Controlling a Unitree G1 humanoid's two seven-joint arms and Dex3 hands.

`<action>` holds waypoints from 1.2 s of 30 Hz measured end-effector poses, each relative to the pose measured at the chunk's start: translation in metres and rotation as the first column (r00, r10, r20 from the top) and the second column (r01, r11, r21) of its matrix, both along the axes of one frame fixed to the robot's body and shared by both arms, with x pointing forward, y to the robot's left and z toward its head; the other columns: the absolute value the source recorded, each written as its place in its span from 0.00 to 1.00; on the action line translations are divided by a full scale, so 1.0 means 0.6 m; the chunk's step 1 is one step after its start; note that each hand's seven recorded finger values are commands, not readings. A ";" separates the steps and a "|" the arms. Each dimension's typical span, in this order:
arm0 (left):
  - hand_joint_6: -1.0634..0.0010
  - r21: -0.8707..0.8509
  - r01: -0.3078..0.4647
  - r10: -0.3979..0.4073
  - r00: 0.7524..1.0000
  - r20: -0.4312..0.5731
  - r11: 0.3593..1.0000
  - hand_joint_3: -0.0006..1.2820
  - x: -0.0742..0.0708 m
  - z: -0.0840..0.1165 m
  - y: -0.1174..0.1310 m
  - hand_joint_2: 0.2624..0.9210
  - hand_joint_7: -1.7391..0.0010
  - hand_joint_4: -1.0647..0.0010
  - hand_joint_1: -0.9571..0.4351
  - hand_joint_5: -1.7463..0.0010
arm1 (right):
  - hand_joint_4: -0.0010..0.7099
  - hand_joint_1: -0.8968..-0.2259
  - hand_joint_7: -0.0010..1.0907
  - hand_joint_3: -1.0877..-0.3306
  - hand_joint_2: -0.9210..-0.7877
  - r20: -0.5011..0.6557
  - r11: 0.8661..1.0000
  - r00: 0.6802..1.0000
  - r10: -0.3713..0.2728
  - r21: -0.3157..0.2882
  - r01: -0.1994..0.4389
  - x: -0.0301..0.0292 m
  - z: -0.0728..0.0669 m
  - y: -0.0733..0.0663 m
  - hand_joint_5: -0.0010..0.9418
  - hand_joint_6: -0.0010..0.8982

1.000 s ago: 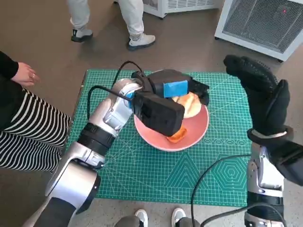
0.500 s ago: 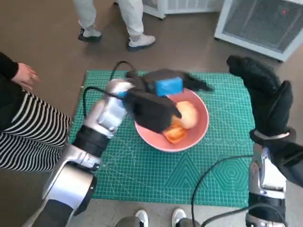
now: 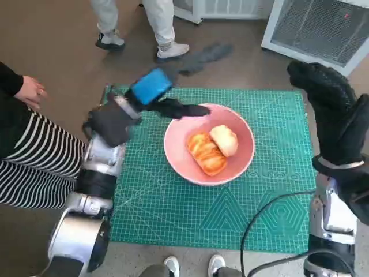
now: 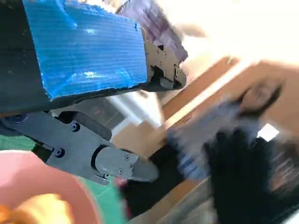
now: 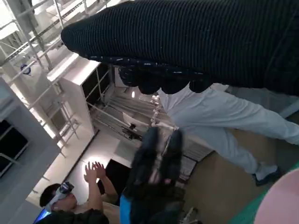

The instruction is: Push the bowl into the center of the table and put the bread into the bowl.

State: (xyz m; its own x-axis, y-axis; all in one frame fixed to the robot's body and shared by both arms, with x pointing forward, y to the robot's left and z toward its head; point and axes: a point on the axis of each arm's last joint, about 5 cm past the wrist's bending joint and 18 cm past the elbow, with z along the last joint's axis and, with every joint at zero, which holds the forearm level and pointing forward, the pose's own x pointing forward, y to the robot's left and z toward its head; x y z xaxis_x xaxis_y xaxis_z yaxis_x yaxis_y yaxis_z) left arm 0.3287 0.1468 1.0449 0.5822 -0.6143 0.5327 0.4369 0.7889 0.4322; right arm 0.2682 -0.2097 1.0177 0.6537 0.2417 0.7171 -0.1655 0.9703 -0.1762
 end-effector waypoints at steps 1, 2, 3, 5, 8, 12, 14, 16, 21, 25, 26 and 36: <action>0.76 -0.035 0.007 -0.007 1.000 -0.001 0.999 0.40 -0.004 0.000 0.002 1.00 0.97 0.94 0.16 0.99 | 0.21 0.33 0.41 0.56 0.00 0.001 1.000 1.000 -0.001 0.002 0.001 -0.0001 0.001 0.001 0.01 0.07; 0.76 -0.069 0.014 -0.014 1.000 0.000 0.998 0.41 -0.008 -0.001 0.004 1.00 0.97 0.94 0.16 0.99 | 0.22 0.33 0.41 0.57 0.00 0.001 1.000 1.000 -0.002 0.004 0.002 -0.0001 0.002 0.001 0.01 0.07; 0.85 -0.097 0.020 -0.020 1.000 0.000 0.995 0.42 -0.011 -0.002 0.005 1.00 0.87 0.94 0.16 0.99 | 0.22 0.32 0.41 0.57 0.00 0.001 1.000 1.000 -0.004 0.007 0.004 0.0001 0.003 0.002 0.01 0.07; 0.92 -0.152 0.029 -0.029 1.000 0.000 0.988 0.44 -0.018 -0.005 0.007 1.00 0.77 0.94 0.16 0.99 | 0.22 0.32 0.41 0.58 0.00 0.003 1.000 1.000 -0.004 0.012 0.004 0.0007 0.005 0.005 0.01 0.08; 0.97 -0.217 0.037 -0.037 0.999 0.004 0.976 0.45 -0.028 -0.011 0.008 1.00 0.71 0.94 0.16 0.98 | 0.23 0.32 0.41 0.58 0.00 0.007 1.000 1.000 -0.007 0.009 0.007 0.0021 0.009 0.010 0.01 0.08; 0.99 -0.278 0.046 -0.048 0.999 -0.002 0.959 0.45 -0.037 -0.024 0.006 1.00 0.68 0.94 0.16 0.98 | 0.23 0.32 0.41 0.59 0.00 0.008 1.000 1.000 -0.009 -0.001 0.009 0.0042 0.013 0.018 0.01 0.08; 1.00 -0.293 0.045 -0.051 0.999 -0.014 0.955 0.45 -0.039 -0.031 0.006 1.00 0.68 0.94 0.16 0.97 | 0.23 0.32 0.41 0.59 0.00 0.010 1.000 1.000 -0.004 0.001 0.004 0.0056 0.015 0.021 0.01 0.08; 1.00 -0.294 0.043 -0.053 0.998 -0.026 0.955 0.44 -0.041 -0.038 0.007 1.00 0.68 0.94 0.16 0.97 | 0.23 0.32 0.41 0.59 0.00 0.012 1.000 1.000 0.001 0.002 -0.001 0.0068 0.017 0.024 0.01 0.08; 1.00 -0.290 0.036 -0.052 0.998 -0.047 0.956 0.42 -0.044 -0.050 0.011 1.00 0.68 0.94 0.15 0.97 | 0.23 0.31 0.41 0.59 0.00 0.014 1.000 1.000 0.010 0.002 -0.010 0.0088 0.020 0.028 0.01 0.08; 1.00 -0.287 0.039 -0.055 0.997 -0.047 0.957 0.40 -0.045 -0.053 0.013 1.00 0.69 0.94 0.16 0.97 | 0.23 0.28 0.41 0.59 0.00 0.020 1.000 1.000 0.019 0.003 -0.019 0.0114 0.023 0.032 0.01 0.08; 1.00 -0.287 0.040 -0.056 0.997 -0.047 0.957 0.40 -0.045 -0.053 0.014 1.00 0.69 0.94 0.16 0.97 | 0.23 0.27 0.41 0.59 0.00 0.023 1.000 1.000 0.021 0.003 -0.022 0.0123 0.025 0.034 0.01 0.08; 1.00 -0.297 0.048 -0.064 0.997 -0.045 0.954 0.35 -0.045 -0.053 0.015 1.00 0.70 0.95 0.16 0.96 | 0.22 0.26 0.41 0.59 0.00 0.020 1.000 0.999 0.027 0.003 -0.027 0.0170 0.027 0.036 0.00 0.08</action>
State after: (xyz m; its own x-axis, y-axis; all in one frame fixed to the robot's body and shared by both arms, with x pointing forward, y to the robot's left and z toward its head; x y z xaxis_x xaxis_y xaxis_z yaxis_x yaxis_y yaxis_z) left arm 0.3017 0.1557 1.0131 0.5841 -0.4665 0.6642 0.4998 0.8515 0.1586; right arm 0.2784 -0.1881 1.0338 0.6325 0.2563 0.7310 -0.1877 0.9663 -0.1763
